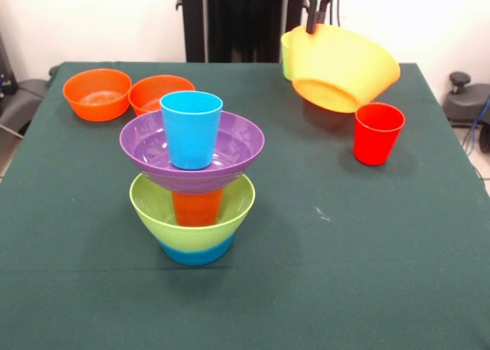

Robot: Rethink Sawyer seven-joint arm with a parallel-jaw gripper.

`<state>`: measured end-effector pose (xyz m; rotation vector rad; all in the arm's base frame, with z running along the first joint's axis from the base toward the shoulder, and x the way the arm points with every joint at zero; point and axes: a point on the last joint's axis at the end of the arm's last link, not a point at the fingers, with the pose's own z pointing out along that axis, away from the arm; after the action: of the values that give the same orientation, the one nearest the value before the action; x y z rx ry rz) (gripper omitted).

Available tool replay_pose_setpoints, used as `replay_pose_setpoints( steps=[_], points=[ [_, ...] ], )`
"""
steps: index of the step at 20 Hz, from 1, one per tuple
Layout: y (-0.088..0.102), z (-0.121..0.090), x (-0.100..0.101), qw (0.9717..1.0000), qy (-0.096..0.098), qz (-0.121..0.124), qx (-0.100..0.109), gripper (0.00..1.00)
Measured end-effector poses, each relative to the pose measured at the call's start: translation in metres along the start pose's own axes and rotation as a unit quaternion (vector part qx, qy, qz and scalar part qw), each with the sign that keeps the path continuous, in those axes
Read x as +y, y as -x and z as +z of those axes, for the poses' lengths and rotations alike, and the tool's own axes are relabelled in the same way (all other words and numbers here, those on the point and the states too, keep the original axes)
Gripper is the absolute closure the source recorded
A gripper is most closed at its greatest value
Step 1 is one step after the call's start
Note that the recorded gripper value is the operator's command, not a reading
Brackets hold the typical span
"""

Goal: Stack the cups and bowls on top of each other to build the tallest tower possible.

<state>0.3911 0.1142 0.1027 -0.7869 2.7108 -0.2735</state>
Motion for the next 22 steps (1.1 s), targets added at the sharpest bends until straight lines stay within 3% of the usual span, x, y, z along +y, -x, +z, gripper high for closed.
replay_pose_setpoints(
  steps=[6, 10, 12, 14, 16, 18, 20, 22],
  points=[
    [0.001, -0.010, -0.029, 0.9988, 0.005, 0.044, 0.019, 1.00],
    [-0.006, -0.020, -0.059, 0.9954, 0.014, 0.087, 0.037, 1.00],
    [-0.012, -0.021, -0.079, 0.9910, 0.023, 0.122, 0.049, 1.00],
    [-0.017, -0.023, -0.102, 0.9833, 0.039, 0.166, 0.062, 1.00],
    [-0.020, -0.027, -0.126, 0.9730, 0.061, 0.209, 0.078, 1.00],
    [-0.020, -0.032, -0.143, 0.9658, 0.082, 0.230, 0.088, 1.00],
    [-0.019, -0.038, -0.156, 0.9616, 0.101, 0.236, 0.097, 1.00],
    [-0.016, -0.043, -0.164, 0.9606, 0.116, 0.231, 0.102, 1.00]
  ],
)
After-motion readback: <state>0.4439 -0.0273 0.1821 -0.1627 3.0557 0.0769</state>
